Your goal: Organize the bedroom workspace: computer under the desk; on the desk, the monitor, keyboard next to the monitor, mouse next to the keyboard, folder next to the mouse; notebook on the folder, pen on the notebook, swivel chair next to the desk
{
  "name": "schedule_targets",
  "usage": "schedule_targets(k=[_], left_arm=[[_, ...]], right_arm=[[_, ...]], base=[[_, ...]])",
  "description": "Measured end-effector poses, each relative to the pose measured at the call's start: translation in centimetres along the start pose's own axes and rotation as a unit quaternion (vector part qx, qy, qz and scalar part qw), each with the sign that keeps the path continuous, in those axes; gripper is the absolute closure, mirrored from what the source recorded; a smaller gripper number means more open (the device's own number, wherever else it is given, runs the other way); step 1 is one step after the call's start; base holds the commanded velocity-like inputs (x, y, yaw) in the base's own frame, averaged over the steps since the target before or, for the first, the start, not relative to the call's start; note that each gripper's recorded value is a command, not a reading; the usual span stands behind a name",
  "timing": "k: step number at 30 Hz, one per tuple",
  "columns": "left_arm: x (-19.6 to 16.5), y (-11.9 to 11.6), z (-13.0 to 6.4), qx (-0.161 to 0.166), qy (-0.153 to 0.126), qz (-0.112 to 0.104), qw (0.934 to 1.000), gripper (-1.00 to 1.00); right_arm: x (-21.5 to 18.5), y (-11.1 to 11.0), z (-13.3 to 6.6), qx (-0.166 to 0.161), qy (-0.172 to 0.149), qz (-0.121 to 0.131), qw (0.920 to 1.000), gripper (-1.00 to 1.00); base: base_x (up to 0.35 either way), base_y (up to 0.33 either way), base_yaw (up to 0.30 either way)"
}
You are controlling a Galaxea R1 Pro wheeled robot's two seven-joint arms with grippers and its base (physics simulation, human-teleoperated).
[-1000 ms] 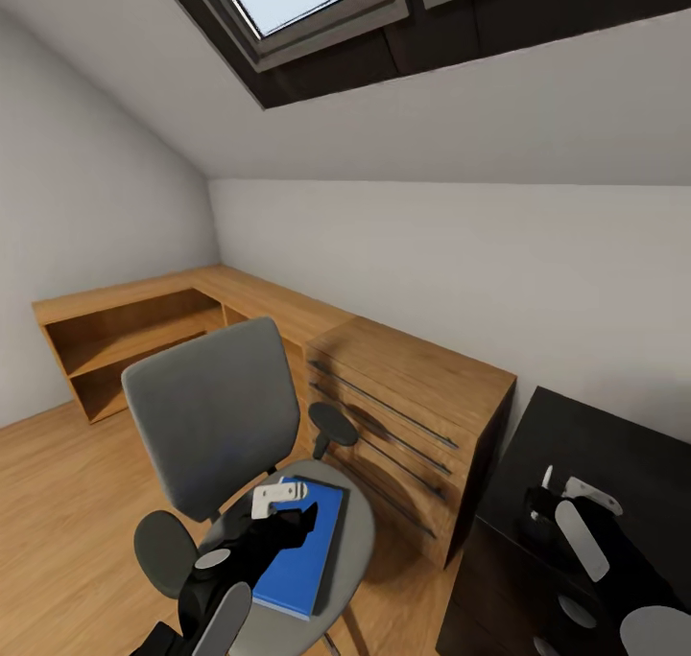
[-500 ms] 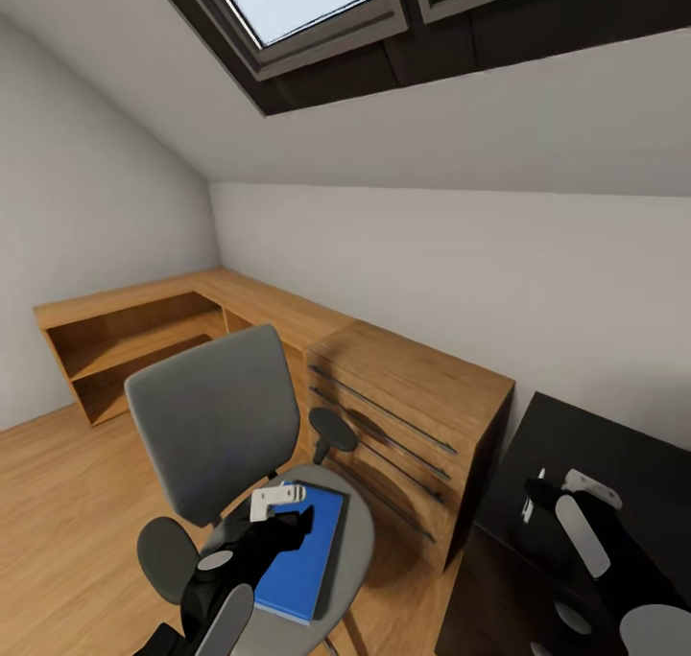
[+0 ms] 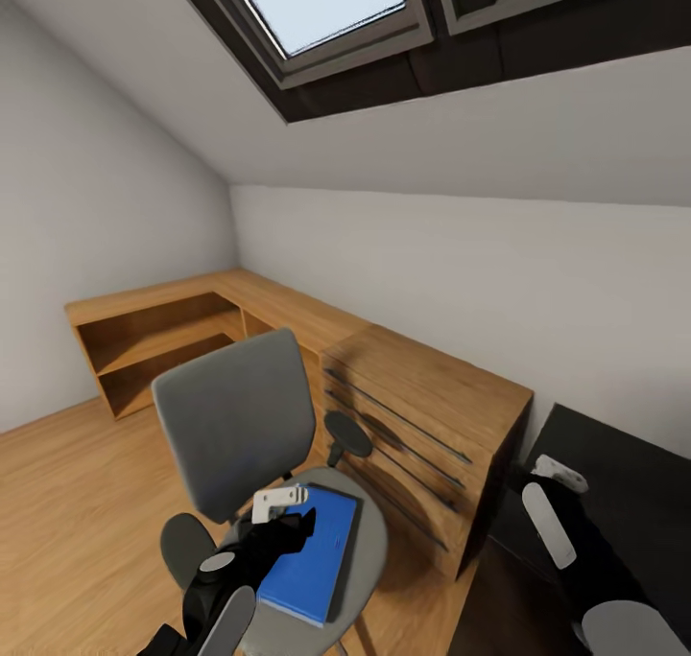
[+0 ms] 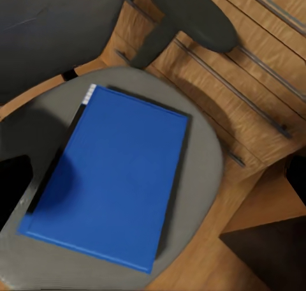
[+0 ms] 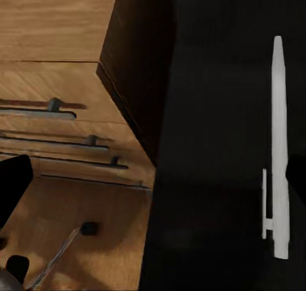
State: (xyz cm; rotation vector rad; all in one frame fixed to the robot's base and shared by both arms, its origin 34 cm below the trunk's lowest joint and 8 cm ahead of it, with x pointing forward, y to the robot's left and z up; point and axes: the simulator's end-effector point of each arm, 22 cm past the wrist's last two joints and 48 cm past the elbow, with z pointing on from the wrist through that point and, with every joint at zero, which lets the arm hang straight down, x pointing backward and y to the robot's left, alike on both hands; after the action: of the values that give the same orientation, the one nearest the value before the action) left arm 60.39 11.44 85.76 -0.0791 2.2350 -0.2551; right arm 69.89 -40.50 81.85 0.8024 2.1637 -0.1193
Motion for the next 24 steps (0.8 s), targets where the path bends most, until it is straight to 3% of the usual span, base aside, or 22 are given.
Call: schedule_targets(k=[6,9,12,17,24], left_arm=[[0.1,0.0,-0.1,-0.001,0.005,0.000,1.0000,-1.00],[0.5,0.2,0.1,-0.004,0.010,0.000,0.9999,-1.00],[0.5,0.4,0.2,-0.006,0.010,0.000,0.9999,-1.00],[0.4,1.1,0.2,-0.012,0.009,-0.003,0.9999,-1.00],[0.0,1.8,0.3,-0.018,0.006,-0.010,0.9998,-1.00]], right_arm=[[2.1,4.0,-1.1,-0.023,0.006,-0.052,0.9983,-1.00],[4.3,7.4,-1.9,-0.049,0.008,-0.091,0.9946,-1.00],[7.2,10.2,-2.6,-0.069,0.014,-0.107,0.9918,-1.00],[9.1,12.0,-3.0,-0.079,0.014,-0.133,0.9879,-1.00],[10.3,13.6,-3.7,-0.096,0.011,-0.165,0.9816,-1.00]], base=[[0.000,0.000,0.276],[0.000,0.000,0.278],[0.000,0.000,0.278],[0.000,0.100,0.192],[0.000,0.293,0.029]])
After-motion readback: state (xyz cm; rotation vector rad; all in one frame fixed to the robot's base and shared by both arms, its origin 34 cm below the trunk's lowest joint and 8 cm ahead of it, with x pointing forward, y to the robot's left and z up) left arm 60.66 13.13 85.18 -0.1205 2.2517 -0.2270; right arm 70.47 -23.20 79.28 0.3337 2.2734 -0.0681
